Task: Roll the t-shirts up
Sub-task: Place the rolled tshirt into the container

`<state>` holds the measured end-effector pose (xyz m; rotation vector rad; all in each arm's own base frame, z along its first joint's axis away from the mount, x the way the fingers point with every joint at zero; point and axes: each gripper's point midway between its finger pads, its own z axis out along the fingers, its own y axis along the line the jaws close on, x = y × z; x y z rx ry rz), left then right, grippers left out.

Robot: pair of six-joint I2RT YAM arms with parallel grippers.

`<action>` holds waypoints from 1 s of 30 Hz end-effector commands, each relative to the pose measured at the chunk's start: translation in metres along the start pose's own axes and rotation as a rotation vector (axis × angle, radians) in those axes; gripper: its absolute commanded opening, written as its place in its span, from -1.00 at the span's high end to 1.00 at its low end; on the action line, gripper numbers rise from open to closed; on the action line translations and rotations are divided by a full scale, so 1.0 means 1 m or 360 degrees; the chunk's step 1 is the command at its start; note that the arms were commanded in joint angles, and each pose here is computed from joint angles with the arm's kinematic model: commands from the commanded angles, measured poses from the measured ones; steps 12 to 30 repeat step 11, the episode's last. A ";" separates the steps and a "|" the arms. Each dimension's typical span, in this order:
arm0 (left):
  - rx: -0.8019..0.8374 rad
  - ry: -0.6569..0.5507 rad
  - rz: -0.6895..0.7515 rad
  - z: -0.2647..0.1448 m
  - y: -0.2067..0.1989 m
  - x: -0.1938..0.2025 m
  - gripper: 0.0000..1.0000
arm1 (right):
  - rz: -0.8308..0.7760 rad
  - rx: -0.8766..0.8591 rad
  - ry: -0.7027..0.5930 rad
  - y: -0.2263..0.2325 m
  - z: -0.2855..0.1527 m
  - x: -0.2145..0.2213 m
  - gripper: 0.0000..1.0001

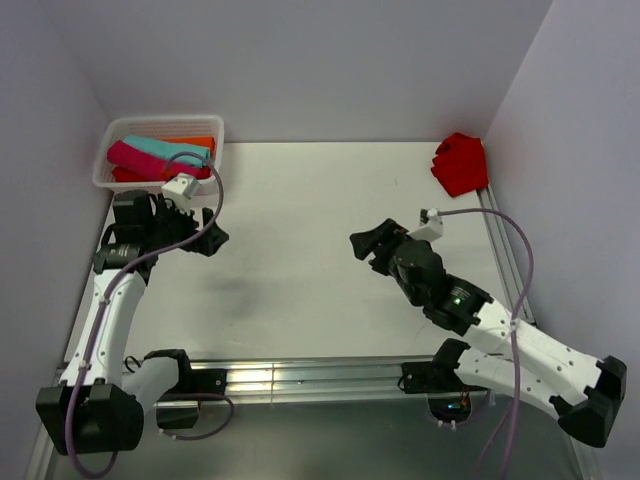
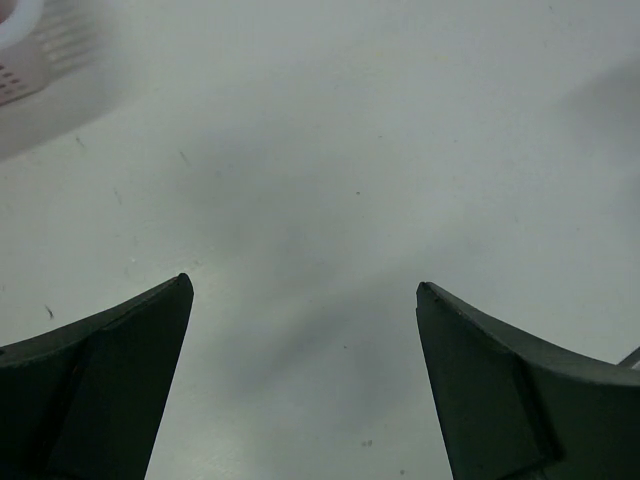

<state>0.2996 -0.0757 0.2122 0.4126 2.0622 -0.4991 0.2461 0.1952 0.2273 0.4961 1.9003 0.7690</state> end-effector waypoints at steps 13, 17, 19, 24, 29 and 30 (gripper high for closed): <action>0.0171 -0.0038 0.0098 -0.008 -0.030 0.005 -0.99 | -0.0050 0.0186 -0.0176 -0.048 -0.018 -0.018 -0.59; 0.0171 -0.0038 0.0098 -0.008 -0.030 0.005 -0.99 | -0.0050 0.0186 -0.0176 -0.048 -0.018 -0.018 -0.59; 0.0171 -0.0038 0.0098 -0.008 -0.030 0.005 -0.99 | -0.0050 0.0186 -0.0176 -0.048 -0.018 -0.018 -0.59; 0.0171 -0.0038 0.0098 -0.008 -0.030 0.005 -0.99 | -0.0050 0.0186 -0.0176 -0.048 -0.018 -0.018 -0.59; 0.0171 -0.0038 0.0098 -0.008 -0.030 0.005 -0.99 | -0.0050 0.0186 -0.0176 -0.048 -0.018 -0.018 -0.59; 0.0171 -0.0038 0.0098 -0.008 -0.030 0.005 -0.99 | -0.0050 0.0186 -0.0176 -0.048 -0.018 -0.018 -0.59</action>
